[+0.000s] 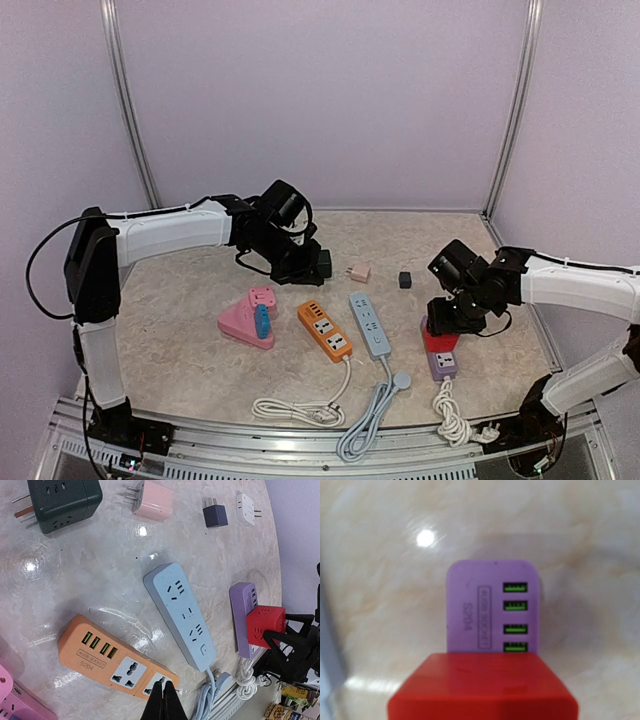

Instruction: Pull the plug off the socket

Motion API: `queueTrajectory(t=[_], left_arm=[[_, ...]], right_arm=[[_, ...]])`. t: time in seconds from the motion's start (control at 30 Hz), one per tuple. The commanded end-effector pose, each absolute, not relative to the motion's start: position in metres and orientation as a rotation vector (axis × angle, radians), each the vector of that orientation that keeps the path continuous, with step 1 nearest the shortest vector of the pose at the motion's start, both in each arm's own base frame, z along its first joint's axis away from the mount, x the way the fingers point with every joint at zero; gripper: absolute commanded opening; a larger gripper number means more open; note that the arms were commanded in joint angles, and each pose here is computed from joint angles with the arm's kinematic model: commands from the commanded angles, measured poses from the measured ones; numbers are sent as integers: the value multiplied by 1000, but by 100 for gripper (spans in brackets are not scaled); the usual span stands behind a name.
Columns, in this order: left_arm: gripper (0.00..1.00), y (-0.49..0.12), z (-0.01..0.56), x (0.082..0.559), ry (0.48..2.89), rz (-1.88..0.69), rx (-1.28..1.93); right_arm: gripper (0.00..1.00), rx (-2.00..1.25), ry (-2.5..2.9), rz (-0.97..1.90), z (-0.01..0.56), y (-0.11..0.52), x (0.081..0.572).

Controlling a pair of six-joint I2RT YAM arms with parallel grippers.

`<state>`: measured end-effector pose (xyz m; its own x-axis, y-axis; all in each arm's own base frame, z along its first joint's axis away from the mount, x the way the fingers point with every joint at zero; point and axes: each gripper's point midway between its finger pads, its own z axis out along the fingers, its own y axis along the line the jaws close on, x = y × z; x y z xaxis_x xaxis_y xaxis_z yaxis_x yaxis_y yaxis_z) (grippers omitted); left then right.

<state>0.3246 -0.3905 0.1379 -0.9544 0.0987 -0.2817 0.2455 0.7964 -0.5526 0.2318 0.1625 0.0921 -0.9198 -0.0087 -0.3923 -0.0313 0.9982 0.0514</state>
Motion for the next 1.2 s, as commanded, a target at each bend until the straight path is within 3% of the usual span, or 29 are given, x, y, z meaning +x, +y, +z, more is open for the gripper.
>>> queueTrajectory(t=[0.0, 0.2, 0.57, 1.17], left_arm=[[0, -398, 144, 328, 2731, -929, 286], [0, -409, 146, 327, 2722, -955, 317], [0, -462, 134, 321, 2706, -1041, 436], [0, -531, 56, 329, 2755, -1099, 540]], right_arm=[[19, -204, 2777, 246, 106, 183, 207], [19, -359, 2759, 298, 112, 208, 204], [17, -417, 2574, 203, 113, 238, 263], [15, -494, 2485, 311, 107, 270, 281]])
